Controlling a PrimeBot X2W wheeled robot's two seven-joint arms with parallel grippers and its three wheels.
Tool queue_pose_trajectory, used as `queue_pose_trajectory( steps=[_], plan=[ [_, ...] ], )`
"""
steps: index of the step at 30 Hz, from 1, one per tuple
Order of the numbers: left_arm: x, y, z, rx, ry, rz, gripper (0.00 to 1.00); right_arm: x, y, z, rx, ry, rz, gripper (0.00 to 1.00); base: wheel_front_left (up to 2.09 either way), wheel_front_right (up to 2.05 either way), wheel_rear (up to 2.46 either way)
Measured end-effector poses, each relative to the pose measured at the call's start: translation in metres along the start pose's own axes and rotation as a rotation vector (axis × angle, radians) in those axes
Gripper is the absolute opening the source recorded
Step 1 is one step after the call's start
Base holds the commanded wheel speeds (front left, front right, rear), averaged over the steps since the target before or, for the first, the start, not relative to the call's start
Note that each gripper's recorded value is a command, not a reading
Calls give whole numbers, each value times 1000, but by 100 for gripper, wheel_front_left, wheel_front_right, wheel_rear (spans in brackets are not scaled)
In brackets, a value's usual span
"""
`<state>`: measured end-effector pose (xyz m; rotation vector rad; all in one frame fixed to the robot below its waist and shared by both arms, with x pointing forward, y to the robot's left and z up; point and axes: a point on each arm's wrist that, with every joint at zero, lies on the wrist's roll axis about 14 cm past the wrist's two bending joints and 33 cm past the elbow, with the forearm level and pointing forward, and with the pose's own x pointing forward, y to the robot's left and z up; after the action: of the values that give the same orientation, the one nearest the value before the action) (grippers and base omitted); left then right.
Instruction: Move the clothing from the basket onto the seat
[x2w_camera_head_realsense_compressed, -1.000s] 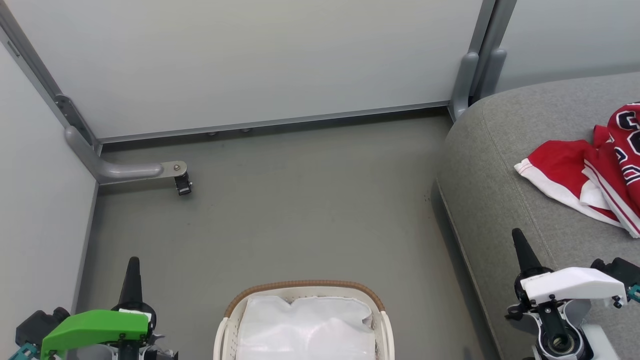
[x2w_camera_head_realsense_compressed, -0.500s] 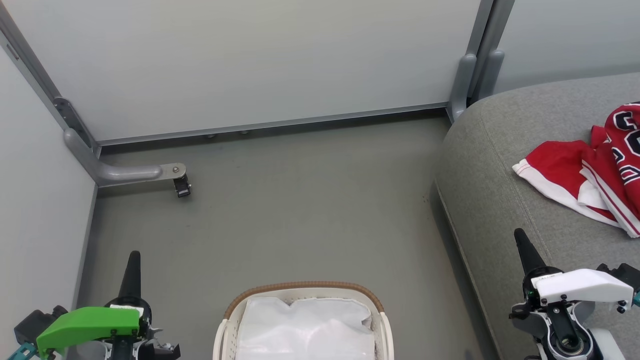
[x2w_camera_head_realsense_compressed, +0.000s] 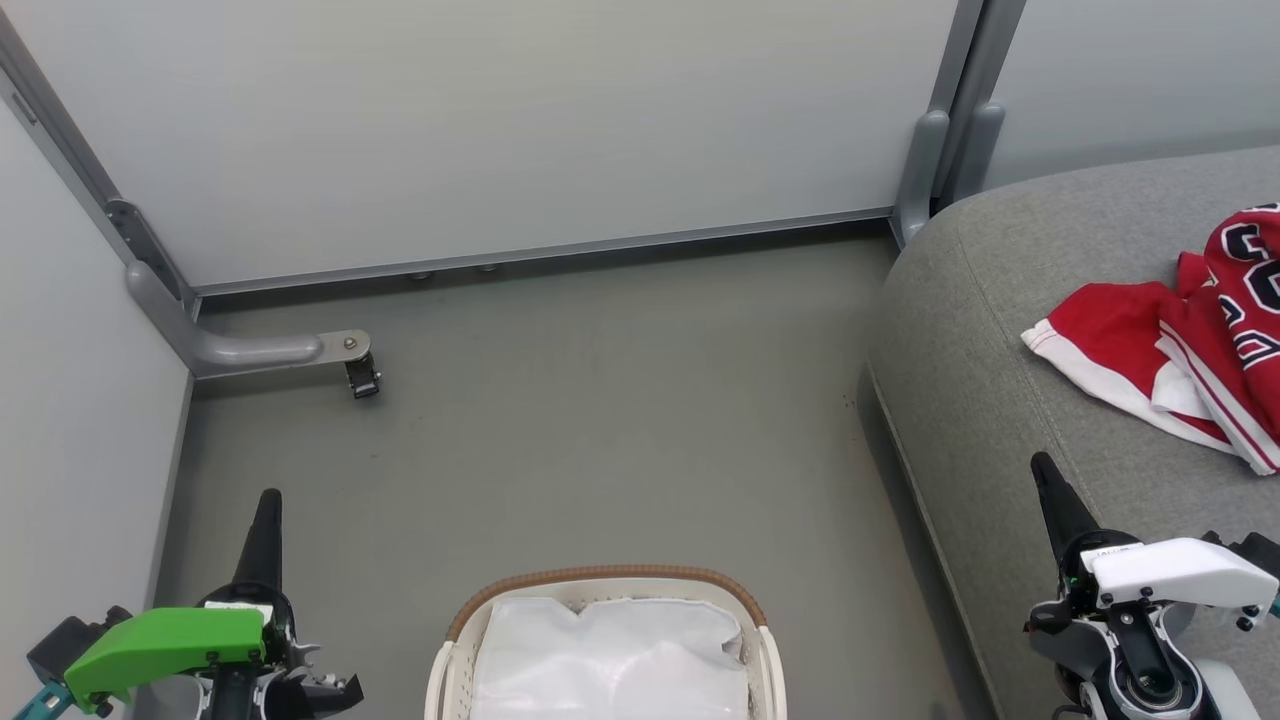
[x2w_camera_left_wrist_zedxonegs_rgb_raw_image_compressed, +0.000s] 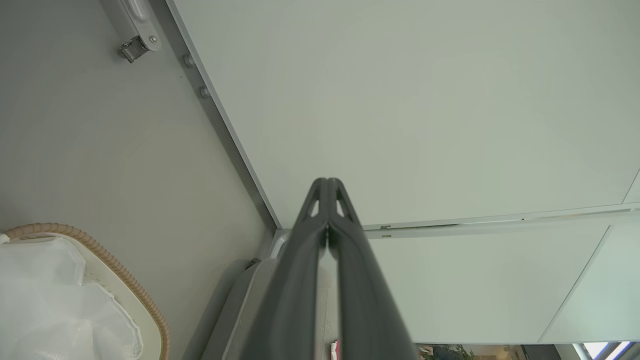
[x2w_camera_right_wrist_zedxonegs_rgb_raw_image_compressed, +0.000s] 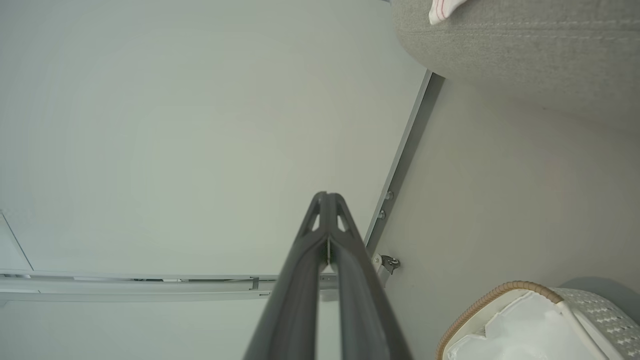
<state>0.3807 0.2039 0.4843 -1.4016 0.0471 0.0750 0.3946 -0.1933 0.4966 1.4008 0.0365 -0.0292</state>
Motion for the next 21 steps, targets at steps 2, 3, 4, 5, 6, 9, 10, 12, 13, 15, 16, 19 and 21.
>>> queue_pose_trajectory(
  steps=[2,3,4,5,6,9,10,12,13,15,16,19,21],
  plan=[
    [0,-1,0,-14,1,-4,0,0,1,1,14,-1,3,0,0,0,0],
    [0,-2,0,-20,2,-7,0,0,1,1,22,-1,5,0,0,0,0],
    [0,-3,0,-27,3,-9,0,-1,2,1,30,-1,8,0,0,0,0],
    [1,-3,0,-33,5,-11,0,-1,3,1,36,-1,10,0,0,0,0],
    [1,-4,0,-43,5,-14,0,-1,3,2,44,-1,12,0,0,0,0],
    [3,-8,0,-61,6,-26,0,-1,4,2,63,-1,17,0,0,0,0],
    [3,-9,0,-68,8,-29,0,-2,4,3,70,-1,17,0,0,0,0],
    [3,-10,-1,-80,10,-31,0,-3,4,3,83,-2,18,0,0,0,0],
    [3,-10,-1,-86,11,-33,0,-3,5,4,91,-2,20,0,0,0,0],
    [3,-11,-1,-100,12,-37,0,-3,5,4,104,-1,24,0,0,0,0],
    [3,-12,0,-109,11,-40,0,-3,5,4,110,-2,25,0,0,0,0],
    [3,-14,-1,-125,16,-47,0,-4,7,5,128,-2,32,0,0,0,0],
    [4,-16,-1,-137,16,-53,0,-4,8,6,142,-2,36,0,0,0,0]
  ],
)
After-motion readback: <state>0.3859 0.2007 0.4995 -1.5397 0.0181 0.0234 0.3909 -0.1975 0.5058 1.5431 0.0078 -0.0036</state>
